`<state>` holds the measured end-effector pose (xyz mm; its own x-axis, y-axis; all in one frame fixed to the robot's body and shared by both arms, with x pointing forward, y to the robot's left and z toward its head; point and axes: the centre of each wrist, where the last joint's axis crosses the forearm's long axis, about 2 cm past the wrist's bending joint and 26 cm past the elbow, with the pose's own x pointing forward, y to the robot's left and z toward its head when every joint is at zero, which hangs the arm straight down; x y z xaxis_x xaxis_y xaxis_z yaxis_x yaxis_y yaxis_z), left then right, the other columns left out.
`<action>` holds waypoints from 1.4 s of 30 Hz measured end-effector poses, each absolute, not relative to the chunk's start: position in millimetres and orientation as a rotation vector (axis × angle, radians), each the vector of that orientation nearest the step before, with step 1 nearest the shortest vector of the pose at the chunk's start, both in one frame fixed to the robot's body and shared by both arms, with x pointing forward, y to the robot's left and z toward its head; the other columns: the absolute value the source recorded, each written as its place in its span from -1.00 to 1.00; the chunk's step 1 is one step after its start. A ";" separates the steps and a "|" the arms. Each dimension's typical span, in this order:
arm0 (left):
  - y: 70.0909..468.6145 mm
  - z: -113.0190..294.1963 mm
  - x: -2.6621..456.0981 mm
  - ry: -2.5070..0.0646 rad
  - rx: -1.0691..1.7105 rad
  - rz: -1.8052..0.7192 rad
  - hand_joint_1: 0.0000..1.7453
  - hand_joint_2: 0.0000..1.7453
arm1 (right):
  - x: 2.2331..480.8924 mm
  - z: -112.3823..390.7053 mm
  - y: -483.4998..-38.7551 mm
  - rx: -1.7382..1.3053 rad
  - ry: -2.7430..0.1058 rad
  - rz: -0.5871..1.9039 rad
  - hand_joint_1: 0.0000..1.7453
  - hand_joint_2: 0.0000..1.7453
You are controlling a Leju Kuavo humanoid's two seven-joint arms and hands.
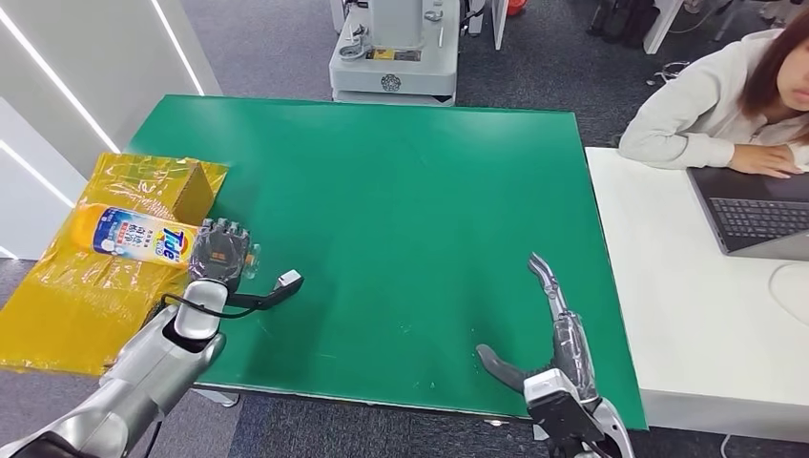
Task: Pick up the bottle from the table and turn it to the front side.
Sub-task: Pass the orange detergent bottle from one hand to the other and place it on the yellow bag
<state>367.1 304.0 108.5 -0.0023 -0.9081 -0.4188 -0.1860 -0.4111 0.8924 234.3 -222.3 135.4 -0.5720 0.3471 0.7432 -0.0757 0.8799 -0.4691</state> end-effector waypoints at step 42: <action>305.3 82.3 347.5 -1.612 1.219 -0.963 -1.00 1.00 | 262.1 147.7 -206.5 -0.087 -2.104 0.628 -1.00 1.00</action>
<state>347.5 305.3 82.3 -0.1391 -0.9727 0.1859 -0.2970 0.2201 0.9292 262.1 -206.5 147.7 -0.5836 0.2918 0.7578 -0.1714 0.8679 -0.4663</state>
